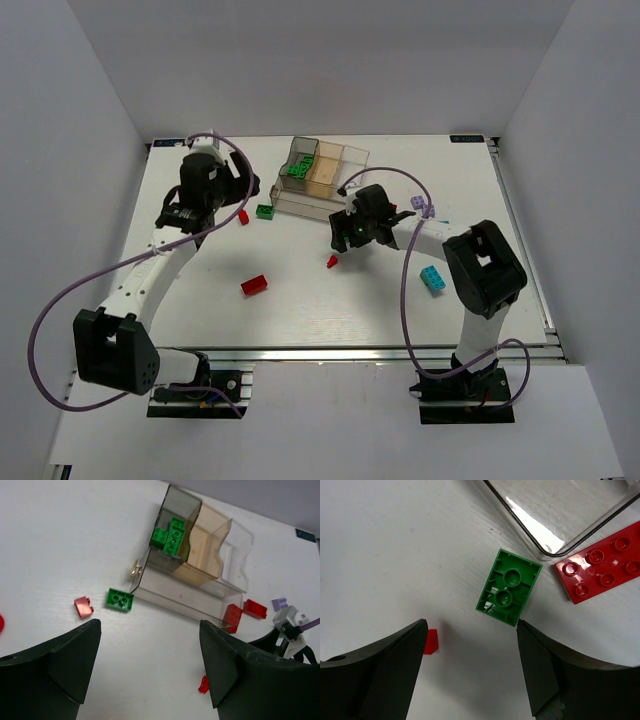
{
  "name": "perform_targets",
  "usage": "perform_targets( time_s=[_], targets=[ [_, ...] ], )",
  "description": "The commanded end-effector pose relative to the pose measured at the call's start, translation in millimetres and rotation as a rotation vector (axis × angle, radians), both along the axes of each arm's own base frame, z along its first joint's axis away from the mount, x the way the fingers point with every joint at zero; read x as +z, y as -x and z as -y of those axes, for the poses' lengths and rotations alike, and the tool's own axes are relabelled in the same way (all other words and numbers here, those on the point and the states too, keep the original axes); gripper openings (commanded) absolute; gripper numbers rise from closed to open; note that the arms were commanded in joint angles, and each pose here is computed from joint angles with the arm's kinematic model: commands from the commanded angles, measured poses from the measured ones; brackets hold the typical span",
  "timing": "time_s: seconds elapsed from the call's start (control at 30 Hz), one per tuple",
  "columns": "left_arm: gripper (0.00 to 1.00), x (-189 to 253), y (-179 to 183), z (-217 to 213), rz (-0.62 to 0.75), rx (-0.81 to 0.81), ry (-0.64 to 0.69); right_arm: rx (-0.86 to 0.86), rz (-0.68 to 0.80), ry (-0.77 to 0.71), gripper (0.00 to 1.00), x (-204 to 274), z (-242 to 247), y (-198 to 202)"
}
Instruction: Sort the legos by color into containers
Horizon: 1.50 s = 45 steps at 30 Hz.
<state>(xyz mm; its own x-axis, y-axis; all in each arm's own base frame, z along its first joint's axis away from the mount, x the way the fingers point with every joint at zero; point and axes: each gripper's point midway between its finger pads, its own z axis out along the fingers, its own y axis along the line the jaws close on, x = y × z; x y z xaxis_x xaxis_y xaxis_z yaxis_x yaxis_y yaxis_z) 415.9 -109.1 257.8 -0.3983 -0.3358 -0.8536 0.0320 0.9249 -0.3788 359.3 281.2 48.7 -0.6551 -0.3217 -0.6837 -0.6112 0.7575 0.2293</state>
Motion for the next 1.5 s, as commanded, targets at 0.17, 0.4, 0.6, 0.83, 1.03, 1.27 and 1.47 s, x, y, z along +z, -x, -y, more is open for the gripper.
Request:
perform_targets(
  time_s=[0.17,0.4,0.6,0.83,1.03,1.27,1.47],
  targets=[
    [0.90,-15,31,-26,-0.061,0.091,-0.055,-0.225,0.127,0.095,0.69,-12,-4,-42],
    [0.92,-19,45,-34,-0.071,0.116,-0.069,-0.273,0.170,0.131,0.55,-14,-7,-54],
    [0.92,-31,52,-32,-0.092,0.111,-0.043,-0.138,0.136,0.089,0.21,6,-11,-26],
    [0.92,-48,54,-26,-0.108,0.099,-0.004,0.429,0.087,-0.106,0.00,61,-52,50],
    [0.92,-58,57,-26,-0.122,0.100,0.004,0.400,0.299,-0.246,0.00,123,-89,3],
    [0.92,-66,64,-22,-0.141,0.098,0.050,0.081,0.456,-0.301,0.00,164,-125,-111],
    [0.92,-68,65,-17,-0.146,0.099,0.095,0.004,0.541,-0.303,0.04,147,-147,-165]
  ],
)
